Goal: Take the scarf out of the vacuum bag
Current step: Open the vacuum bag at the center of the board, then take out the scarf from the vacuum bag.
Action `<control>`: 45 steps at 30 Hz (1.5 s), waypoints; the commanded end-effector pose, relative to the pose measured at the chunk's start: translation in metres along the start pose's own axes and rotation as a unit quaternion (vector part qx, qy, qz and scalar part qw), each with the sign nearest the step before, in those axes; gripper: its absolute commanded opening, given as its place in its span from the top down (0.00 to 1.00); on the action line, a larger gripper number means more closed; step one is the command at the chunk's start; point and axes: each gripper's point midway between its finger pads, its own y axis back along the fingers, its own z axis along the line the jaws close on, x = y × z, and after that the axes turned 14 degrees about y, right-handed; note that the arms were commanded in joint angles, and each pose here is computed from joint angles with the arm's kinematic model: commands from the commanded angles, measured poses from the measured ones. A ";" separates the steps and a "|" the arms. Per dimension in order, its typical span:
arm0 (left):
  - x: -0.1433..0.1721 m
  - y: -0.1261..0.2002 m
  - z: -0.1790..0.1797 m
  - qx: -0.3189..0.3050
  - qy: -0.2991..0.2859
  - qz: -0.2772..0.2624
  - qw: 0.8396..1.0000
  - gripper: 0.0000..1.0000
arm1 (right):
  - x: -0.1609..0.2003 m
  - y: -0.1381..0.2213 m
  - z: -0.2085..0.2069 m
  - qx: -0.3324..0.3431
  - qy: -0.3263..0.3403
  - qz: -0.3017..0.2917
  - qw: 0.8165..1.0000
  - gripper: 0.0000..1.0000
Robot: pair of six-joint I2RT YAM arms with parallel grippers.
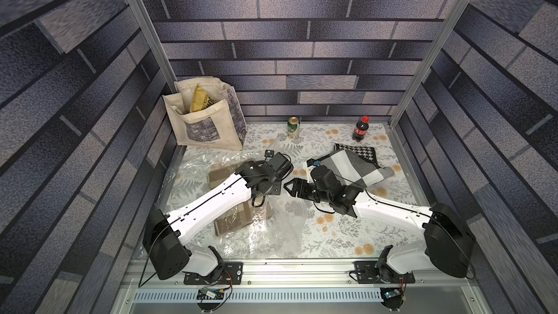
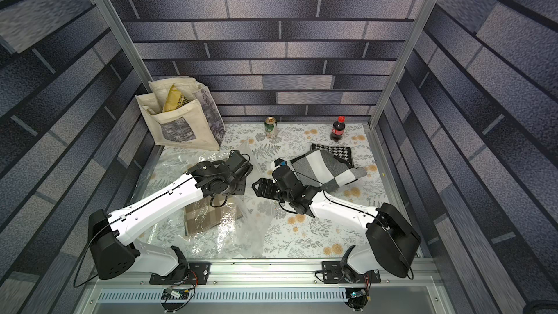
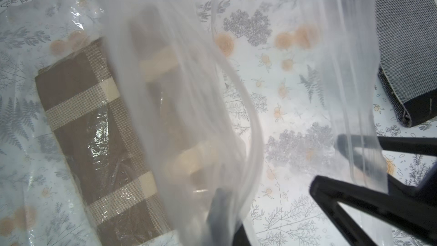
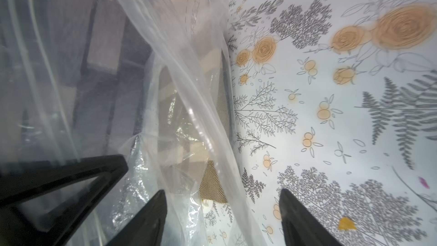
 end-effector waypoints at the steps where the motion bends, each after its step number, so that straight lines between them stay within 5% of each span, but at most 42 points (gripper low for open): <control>1: 0.005 -0.018 -0.005 0.002 -0.003 0.015 1.000 1.00 | -0.019 0.033 -0.018 0.059 0.012 -0.064 0.996 0.18; 8: 0.005 -0.036 -0.018 0.011 -0.003 0.020 1.000 1.00 | -0.024 0.042 0.032 -0.049 0.055 -0.044 0.996 0.01; 17: -0.003 -0.019 -0.018 0.041 0.025 -0.012 0.999 1.00 | -0.004 0.002 0.026 -0.070 0.013 -0.007 0.997 0.00; 29: -0.015 0.031 -0.019 0.070 0.017 -0.060 0.996 1.00 | 0.040 -0.070 0.026 -0.124 -0.063 0.080 0.987 0.07; 45: -0.006 0.021 0.003 0.047 0.025 -0.059 0.997 1.00 | 0.075 -0.103 0.044 -0.165 -0.081 0.142 0.973 0.28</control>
